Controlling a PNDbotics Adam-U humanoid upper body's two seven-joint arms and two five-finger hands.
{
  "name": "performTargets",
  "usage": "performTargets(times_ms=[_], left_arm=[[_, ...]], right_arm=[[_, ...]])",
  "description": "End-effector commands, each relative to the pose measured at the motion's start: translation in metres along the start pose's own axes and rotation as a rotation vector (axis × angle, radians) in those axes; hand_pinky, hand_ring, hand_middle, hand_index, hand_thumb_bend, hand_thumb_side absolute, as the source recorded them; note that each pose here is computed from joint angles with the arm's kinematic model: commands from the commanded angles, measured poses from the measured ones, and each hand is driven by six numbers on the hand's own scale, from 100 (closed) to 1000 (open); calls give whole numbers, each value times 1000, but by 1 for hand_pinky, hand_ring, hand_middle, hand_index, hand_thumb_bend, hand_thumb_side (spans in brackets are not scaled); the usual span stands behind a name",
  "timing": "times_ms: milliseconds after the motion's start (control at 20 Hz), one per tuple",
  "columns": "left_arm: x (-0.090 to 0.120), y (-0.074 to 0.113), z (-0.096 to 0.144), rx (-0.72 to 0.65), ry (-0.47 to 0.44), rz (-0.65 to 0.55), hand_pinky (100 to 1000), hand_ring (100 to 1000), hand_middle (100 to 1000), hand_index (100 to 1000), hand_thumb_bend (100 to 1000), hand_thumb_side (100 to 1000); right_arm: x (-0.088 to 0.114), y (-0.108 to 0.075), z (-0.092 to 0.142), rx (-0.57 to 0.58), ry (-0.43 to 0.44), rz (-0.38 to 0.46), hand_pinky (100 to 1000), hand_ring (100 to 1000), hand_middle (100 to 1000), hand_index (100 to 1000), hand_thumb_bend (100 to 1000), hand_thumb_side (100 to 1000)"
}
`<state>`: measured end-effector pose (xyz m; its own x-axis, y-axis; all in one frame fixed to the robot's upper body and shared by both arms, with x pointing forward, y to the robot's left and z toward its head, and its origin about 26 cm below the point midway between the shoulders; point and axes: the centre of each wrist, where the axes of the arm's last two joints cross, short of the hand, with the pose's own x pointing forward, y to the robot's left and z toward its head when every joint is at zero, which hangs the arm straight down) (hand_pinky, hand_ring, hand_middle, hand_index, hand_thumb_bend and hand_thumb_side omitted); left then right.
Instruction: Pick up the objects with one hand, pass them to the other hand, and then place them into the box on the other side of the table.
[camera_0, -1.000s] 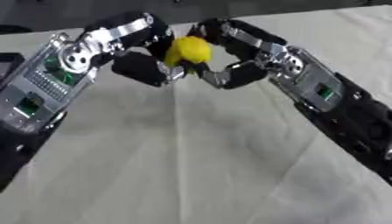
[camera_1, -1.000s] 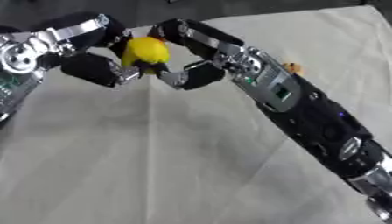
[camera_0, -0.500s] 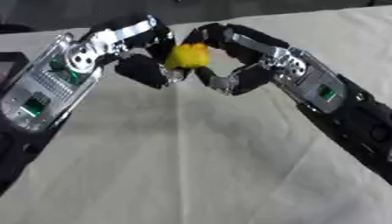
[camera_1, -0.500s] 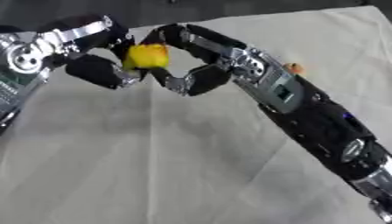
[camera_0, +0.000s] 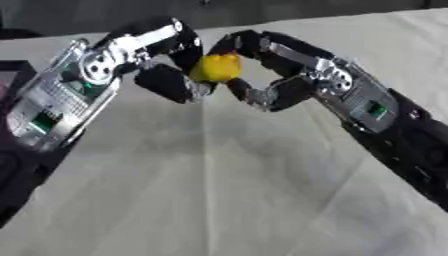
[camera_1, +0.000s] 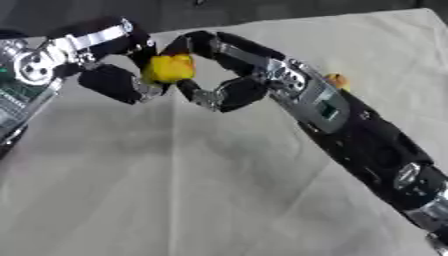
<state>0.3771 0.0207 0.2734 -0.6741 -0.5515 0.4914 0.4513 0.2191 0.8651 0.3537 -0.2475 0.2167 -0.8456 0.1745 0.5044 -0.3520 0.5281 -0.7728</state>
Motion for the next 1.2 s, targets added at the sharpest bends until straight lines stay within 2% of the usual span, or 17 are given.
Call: performTargets(times_ms=[50,1200], left_arm=[[-1,11,4,26,13,-18,737,510,370,399,100,162],[-6,15,9,38,35,-42,738,508,364,391,100,155]], right_arm=[[9,-7,-4,5,-34,33,963,816,764,876,100,411],[9,-5,-1,-17,-30,52,978,860,818,907,100,460]])
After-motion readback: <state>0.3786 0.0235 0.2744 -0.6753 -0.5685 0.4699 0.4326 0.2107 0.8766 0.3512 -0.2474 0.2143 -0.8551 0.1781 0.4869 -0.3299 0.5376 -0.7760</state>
